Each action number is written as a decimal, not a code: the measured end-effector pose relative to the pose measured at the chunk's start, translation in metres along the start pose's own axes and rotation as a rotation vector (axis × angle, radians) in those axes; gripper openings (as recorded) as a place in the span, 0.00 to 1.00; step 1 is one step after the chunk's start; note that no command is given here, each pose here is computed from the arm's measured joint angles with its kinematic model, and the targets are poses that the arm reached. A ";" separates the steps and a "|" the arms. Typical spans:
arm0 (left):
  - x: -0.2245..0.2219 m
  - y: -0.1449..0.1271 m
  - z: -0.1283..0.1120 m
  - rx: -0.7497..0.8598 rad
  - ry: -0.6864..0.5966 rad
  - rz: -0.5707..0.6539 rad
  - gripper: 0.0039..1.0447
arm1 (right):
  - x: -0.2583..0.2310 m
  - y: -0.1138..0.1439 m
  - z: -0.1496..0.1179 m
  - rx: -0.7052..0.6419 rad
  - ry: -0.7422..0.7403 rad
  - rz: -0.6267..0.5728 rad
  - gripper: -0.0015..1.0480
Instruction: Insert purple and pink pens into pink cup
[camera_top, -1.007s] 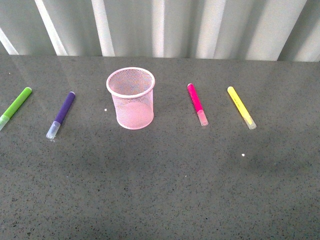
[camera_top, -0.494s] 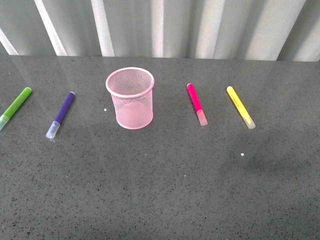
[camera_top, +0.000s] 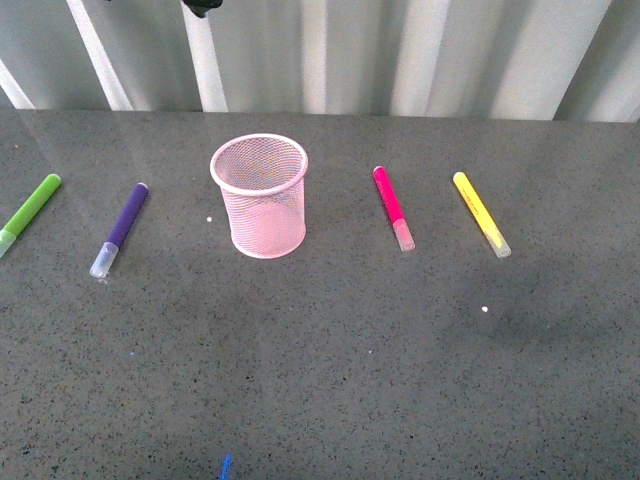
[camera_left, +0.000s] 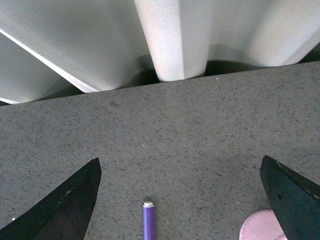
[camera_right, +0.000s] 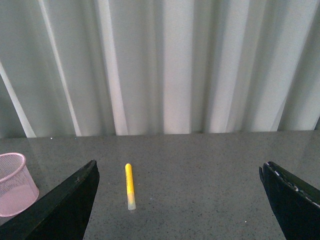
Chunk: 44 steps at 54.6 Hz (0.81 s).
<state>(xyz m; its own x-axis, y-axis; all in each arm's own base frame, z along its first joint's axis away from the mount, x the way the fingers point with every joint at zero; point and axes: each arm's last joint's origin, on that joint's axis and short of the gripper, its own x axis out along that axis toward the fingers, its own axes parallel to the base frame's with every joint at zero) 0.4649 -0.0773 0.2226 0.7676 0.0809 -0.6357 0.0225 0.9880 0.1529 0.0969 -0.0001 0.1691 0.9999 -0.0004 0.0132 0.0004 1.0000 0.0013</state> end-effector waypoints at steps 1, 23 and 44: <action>0.003 0.001 0.002 0.005 0.006 0.008 0.94 | 0.000 0.000 0.000 0.000 0.000 0.000 0.93; 0.032 0.053 -0.056 -0.058 0.305 0.143 0.94 | 0.000 0.000 0.000 0.000 0.000 0.000 0.93; 0.039 0.057 -0.073 -0.142 0.376 0.128 0.94 | 0.000 0.000 0.000 0.000 0.000 0.000 0.93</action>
<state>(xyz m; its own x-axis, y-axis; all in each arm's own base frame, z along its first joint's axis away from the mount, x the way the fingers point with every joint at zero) 0.4488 -0.0086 0.1512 0.4703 0.2206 -0.8545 -0.1665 0.9730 0.1596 0.0969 -0.0001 0.1691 0.9999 -0.0004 0.0132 0.0004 1.0000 0.0013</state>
